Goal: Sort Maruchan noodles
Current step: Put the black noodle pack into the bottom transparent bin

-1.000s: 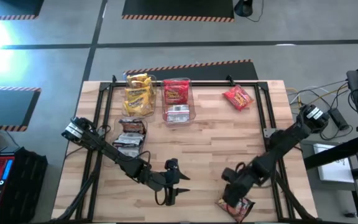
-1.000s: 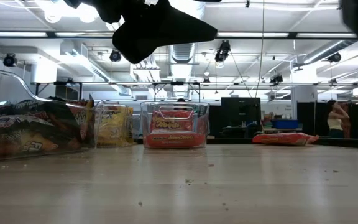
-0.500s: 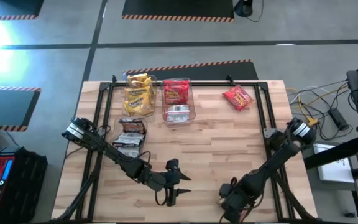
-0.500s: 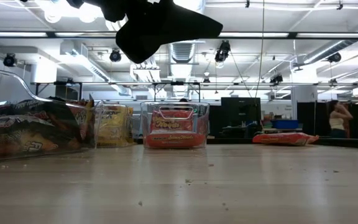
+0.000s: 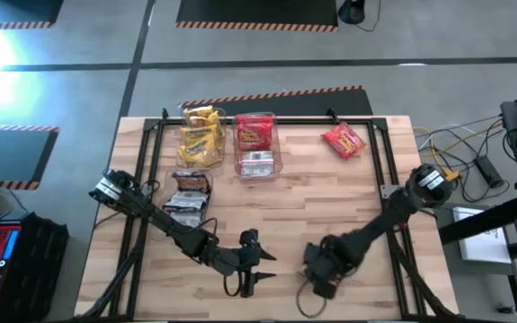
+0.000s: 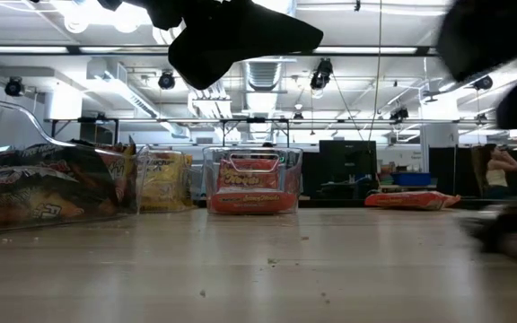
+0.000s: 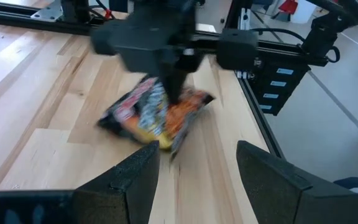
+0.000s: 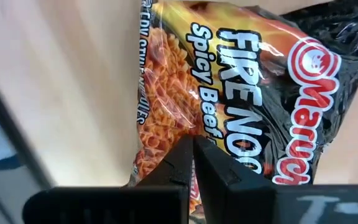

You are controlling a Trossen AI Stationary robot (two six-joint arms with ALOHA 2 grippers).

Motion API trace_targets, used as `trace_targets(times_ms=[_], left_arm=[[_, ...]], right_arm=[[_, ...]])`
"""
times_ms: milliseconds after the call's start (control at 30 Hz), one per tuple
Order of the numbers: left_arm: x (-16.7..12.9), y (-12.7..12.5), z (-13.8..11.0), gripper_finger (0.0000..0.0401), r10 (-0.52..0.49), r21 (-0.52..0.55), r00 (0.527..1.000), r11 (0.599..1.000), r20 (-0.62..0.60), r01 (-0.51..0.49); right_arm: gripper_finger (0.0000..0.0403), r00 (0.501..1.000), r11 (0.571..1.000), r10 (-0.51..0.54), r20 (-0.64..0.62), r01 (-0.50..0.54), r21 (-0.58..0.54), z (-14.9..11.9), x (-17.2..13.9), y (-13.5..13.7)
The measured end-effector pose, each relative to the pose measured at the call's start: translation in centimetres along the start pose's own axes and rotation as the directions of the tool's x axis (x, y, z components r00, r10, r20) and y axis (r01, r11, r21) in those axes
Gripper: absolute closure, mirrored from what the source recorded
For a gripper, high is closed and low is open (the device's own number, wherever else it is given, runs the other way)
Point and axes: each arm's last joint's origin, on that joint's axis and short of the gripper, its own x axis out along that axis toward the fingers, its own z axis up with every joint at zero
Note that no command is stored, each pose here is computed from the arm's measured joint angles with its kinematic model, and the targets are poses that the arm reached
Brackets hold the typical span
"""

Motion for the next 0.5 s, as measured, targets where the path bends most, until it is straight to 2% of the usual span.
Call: trace_targets(times_ms=[167,300,367,500], left_arm=[[0.0,0.0,0.0,0.0204,0.001,0.0,1.0,1.0,0.0,-0.001],[0.1,0.3,0.1,0.0204,0.01,-0.003,1.0,1.0,-0.003,-0.01],[0.2,0.5,0.1,0.0204,0.017,-0.004,1.0,1.0,-0.008,-0.017],[0.3,1.0,0.2,0.0204,0.029,-0.022,1.0,0.999,-0.011,-0.03]], right_arm=[[0.0394,0.994,0.996,-0.019,0.112,0.029,-0.085,3.1,-0.5,-1.8],[0.0394,0.976,0.986,-0.063,0.21,0.094,-0.141,4.9,-1.6,-2.4],[0.0394,0.964,0.979,-0.069,0.257,0.115,-0.167,5.3,-2.4,-2.2],[0.0394,0.95,0.978,-0.005,0.312,0.07,-0.198,5.3,-4.2,-0.7]])
